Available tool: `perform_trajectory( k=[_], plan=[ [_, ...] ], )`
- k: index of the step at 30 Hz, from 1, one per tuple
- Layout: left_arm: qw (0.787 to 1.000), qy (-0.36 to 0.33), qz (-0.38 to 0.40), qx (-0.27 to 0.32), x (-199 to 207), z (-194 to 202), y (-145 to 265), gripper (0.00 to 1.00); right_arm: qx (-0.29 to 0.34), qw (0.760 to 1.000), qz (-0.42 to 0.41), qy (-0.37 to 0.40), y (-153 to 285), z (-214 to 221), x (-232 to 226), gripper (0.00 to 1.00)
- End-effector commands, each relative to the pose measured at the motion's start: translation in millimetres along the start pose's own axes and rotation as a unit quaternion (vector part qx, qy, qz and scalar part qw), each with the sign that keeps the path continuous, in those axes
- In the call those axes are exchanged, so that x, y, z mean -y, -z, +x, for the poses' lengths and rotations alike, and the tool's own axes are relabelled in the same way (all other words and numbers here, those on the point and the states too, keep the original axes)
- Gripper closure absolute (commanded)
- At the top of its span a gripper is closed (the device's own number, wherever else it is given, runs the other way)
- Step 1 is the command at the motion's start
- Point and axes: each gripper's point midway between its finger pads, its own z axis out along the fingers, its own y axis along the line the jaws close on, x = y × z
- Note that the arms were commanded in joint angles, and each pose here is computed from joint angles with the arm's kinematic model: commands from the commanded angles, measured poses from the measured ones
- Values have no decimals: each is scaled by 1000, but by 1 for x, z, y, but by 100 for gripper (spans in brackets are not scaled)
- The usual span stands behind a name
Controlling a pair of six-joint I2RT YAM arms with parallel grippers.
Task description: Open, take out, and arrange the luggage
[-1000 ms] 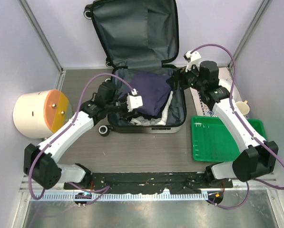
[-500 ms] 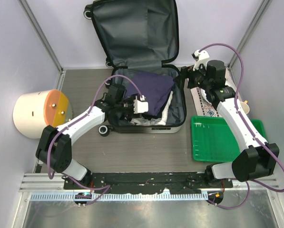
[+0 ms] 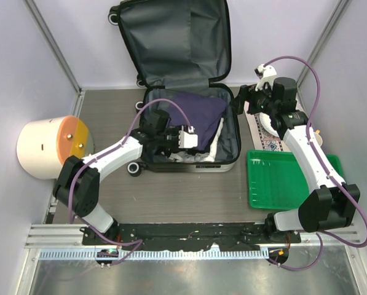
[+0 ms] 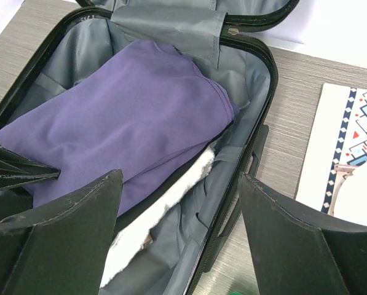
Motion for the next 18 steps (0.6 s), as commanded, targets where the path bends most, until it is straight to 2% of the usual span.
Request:
perform_trajectory(
  k=[1, 4, 5, 7, 13, 16, 18],
  plan=[
    [998, 2, -52, 19, -32, -20, 2, 55, 19, 1000, -10, 0, 2, -13, -3, 19],
    [998, 8, -64, 20, -37, -23, 5, 76, 16, 1000, -10, -1, 2, -10, -1, 19],
    [997, 10, -69, 22, -39, -26, 9, 90, 15, 1000, -10, -2, 2, -9, -1, 19],
    [996, 31, -80, 23, -44, -30, 14, 100, 13, 1000, -8, -3, 2, -7, 3, 19],
    [981, 132, -129, 58, -87, -54, 46, 100, 6, 999, -20, 26, 0, -2, 7, 18],
    [971, 160, -158, 85, -121, -72, 72, 100, 7, 998, -40, 41, 2, -2, 5, 16],
    [969, 164, -163, 93, -129, -78, 83, 100, 8, 997, -52, 59, 3, -2, 2, 15]
  ],
)
